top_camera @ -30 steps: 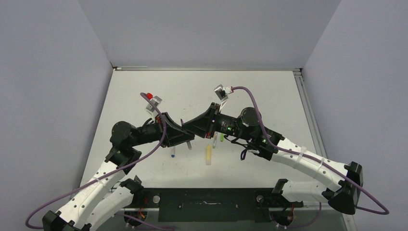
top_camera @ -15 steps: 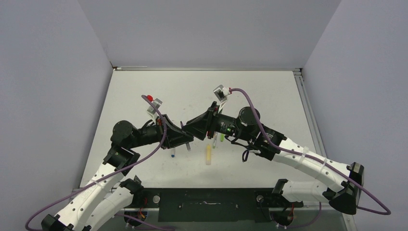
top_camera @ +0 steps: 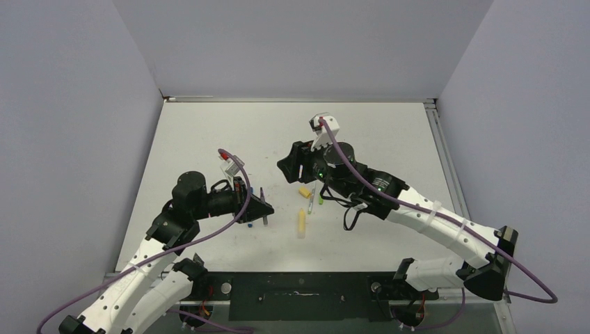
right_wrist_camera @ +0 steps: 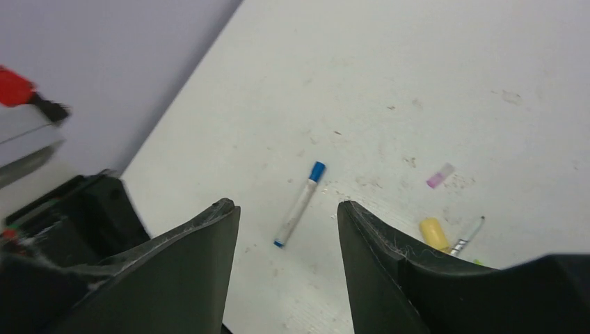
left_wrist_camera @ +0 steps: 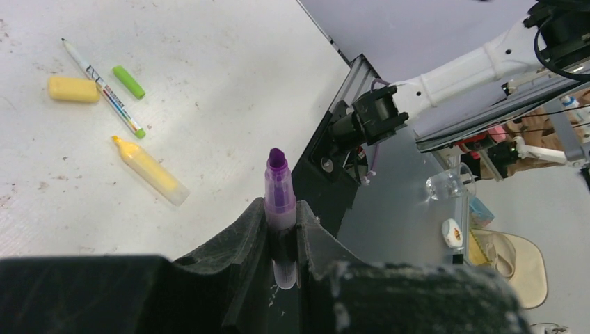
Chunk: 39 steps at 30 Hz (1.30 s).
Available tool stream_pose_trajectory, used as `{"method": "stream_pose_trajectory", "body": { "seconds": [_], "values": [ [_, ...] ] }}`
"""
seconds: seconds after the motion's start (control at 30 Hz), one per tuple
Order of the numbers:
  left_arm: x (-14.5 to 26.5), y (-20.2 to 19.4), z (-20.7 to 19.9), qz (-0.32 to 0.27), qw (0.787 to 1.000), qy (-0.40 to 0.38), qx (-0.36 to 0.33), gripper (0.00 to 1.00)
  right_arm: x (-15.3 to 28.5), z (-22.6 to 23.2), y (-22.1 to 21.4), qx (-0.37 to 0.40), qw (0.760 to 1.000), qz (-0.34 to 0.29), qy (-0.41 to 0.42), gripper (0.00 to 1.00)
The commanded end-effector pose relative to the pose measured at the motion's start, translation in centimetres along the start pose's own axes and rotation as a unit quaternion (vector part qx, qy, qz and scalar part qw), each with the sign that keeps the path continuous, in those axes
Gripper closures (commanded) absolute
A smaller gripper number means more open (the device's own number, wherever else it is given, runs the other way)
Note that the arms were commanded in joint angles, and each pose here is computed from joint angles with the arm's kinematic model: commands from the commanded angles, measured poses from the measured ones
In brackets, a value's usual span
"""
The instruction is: Insert the pens into the pen caps
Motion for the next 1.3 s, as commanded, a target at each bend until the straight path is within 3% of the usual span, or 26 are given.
{"method": "stream_pose_trajectory", "body": {
  "seconds": [0.0, 0.33, 0.83, 1.27],
  "values": [
    [0.6, 0.5, -0.1, -0.007, 0.999, 0.007, -0.046, 1.00, -1.9, -4.1, -0.4, 0.032, 0.993, 0.003, -0.113, 0.45],
    [1.5, 0.0, -0.3, 0.012, 0.997, 0.018, -0.070, 1.00, -7.4, -9.6, -4.8, 0.078, 0.965, 0.075, -0.240, 0.45],
    [1.7, -0.4, -0.7, 0.007, 0.997, 0.011, -0.082, 1.00, -14.7, -17.1, -9.5, 0.014, 0.935, 0.121, -0.333, 0.48],
    [1.8, -0.4, -0.8, 0.006, 0.996, 0.012, -0.088, 1.00, -18.1, -21.6, -12.3, -0.035, 0.922, 0.131, -0.364, 0.55]
  ]
}}
Point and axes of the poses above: each gripper's point midway between its finger pads, its own x axis back along the fingers, its own z axis along the line the jaws close on, y = z × x, the point moved 1 cm from there along x, back along the fingers, and after that the axes turned 9 degrees about -x, right-handed, at the moved point
